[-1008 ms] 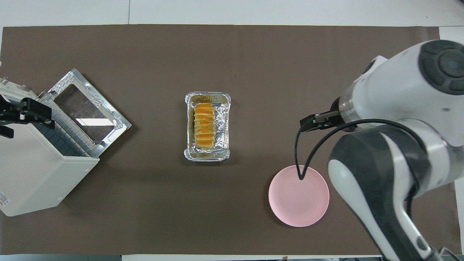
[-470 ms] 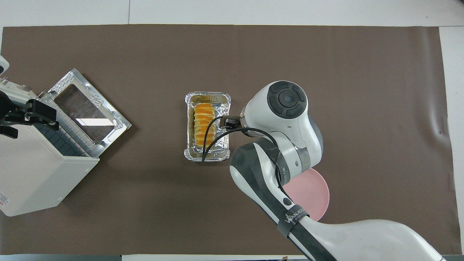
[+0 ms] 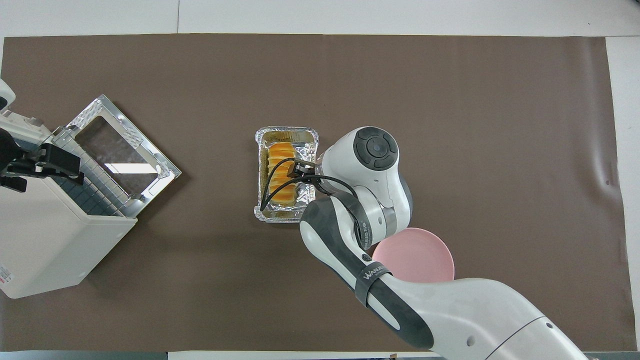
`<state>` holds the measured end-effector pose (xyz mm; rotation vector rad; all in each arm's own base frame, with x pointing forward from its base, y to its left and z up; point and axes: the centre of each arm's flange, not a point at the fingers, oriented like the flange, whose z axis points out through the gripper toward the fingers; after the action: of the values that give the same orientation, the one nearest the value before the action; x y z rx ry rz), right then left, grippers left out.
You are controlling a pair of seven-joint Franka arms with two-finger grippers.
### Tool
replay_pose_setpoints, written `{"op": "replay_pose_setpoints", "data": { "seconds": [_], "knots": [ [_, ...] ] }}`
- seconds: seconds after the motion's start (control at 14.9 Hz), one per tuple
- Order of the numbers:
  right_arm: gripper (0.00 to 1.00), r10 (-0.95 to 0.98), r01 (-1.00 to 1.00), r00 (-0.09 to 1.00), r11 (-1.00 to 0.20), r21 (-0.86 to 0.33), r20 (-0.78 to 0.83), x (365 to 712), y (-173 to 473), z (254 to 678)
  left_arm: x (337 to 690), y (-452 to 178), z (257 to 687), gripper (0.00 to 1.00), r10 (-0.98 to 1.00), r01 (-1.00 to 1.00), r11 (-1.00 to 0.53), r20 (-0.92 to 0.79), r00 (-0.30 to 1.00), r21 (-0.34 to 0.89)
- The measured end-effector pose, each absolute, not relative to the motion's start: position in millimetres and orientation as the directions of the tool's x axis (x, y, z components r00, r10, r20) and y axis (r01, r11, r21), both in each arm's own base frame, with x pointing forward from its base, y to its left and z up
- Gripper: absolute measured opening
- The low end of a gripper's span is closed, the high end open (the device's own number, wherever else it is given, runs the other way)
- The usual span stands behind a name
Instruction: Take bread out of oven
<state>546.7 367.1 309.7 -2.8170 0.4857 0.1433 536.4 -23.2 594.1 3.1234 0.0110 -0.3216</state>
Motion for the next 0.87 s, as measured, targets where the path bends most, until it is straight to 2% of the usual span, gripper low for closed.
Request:
{"op": "replay_pose_setpoints", "data": {
  "seconds": [0.07,0.34,0.6,0.87],
  "knots": [
    [0.88,-0.316,-0.344,0.938,-0.905,-0.252,-0.147,546.0,366.4,307.7,536.4,-19.8,592.7,1.0,-0.007,-0.006,-1.0,-0.206,0.978,0.005],
    [0.41,-0.326,-0.349,0.936,-0.901,-0.258,-0.13,543.8,363.7,300.0,535.6,-36.0,585.0,1.0,-0.045,-0.044,-0.999,-0.216,0.975,0.007],
    [0.03,-0.314,-0.33,0.944,-0.905,-0.27,-0.101,539.6,362.6,291.5,536.6,-51.0,588.0,1.0,-0.023,-0.024,-1.0,-0.194,0.981,-0.002],
    [0.01,-0.216,-0.226,0.974,-0.933,-0.28,-0.064,567.4,322.4,309.9,536.8,-49.6,590.4,1.0,-0.031,-0.031,-1.0,-0.184,0.982,0.001]
  ]
}}
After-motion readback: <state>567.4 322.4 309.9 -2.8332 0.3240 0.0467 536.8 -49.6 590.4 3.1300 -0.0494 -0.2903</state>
